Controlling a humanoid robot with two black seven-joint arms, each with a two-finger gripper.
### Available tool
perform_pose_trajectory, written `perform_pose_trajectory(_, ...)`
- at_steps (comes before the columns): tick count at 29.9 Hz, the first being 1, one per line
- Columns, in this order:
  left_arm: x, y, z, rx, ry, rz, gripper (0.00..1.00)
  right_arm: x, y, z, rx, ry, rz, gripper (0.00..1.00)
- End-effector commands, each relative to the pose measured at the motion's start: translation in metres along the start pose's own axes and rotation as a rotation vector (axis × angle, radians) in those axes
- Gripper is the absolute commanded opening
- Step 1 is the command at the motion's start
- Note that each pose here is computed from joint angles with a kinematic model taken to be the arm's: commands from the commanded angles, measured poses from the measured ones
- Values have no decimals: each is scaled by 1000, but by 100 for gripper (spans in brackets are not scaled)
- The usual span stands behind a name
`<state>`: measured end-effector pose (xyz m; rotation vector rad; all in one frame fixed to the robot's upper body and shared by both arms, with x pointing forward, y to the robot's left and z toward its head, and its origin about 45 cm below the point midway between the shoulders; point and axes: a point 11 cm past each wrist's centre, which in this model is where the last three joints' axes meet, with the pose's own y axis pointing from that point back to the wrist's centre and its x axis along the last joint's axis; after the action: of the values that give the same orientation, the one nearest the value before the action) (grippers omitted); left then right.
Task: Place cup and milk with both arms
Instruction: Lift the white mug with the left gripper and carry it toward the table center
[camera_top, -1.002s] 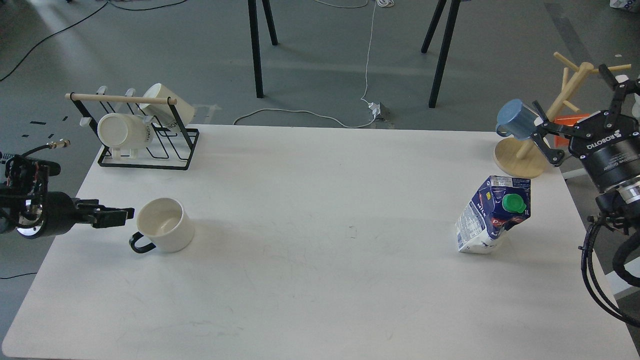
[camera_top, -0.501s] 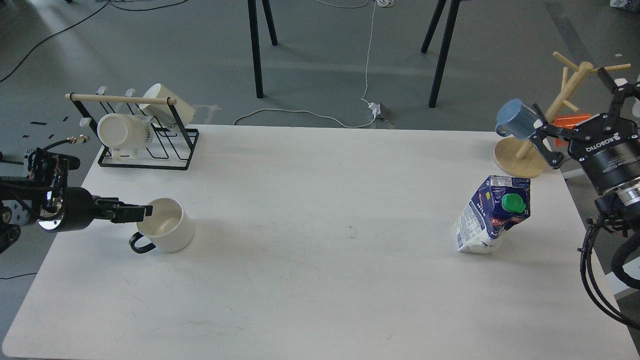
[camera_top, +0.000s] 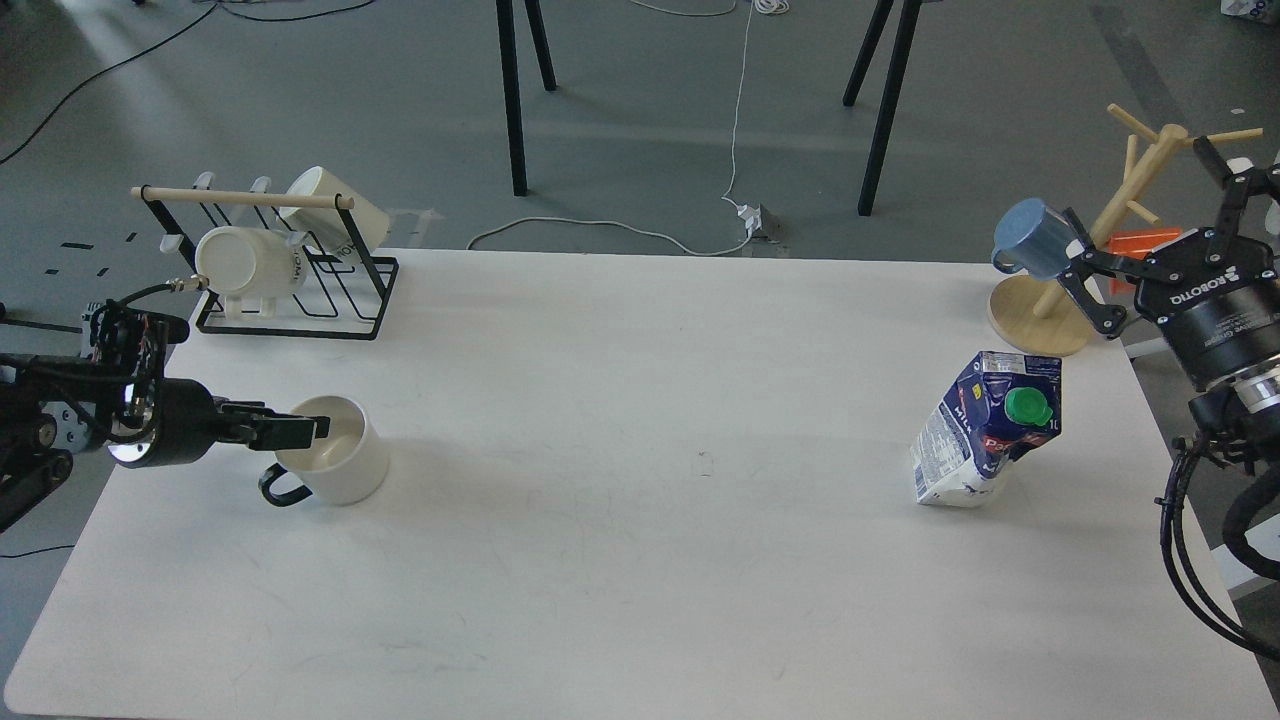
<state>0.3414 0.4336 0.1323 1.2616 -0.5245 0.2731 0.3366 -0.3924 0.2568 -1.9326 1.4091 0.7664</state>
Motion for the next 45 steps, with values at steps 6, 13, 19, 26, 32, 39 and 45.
perform_pose_trajectory(6, -7, -9, -2, 10, 14, -12, 70, 1, 2, -1, 0, 2, 4, 99)
perform_pose_trajectory(13, -5, -11, 2, 5, -10, -3, 20, 3, 4, 1, -3, 0, 11, 99)
perform_pose_trajectory(19, -3, -15, 9, -14, -20, 5, 7, 4, 5, 1, -5, 0, 16, 99)
perform_pose_trajectory(26, 4, -9, 12, -25, -29, 1, 5, 6, 5, 3, -4, -5, 19, 99)
perform_pose_trajectory(32, 39, 2, 27, -48, -56, 6, 6, 5, 4, 2, 4, -9, 15, 99)
perform_pose_trajectory(39, 94, -16, 116, -233, -189, 87, 6, 5, 4, 0, 10, -8, 15, 99)
perform_pose_trajectory(45, 88, -56, 194, -376, -275, 53, 6, 5, 4, 0, 12, -8, 15, 99)
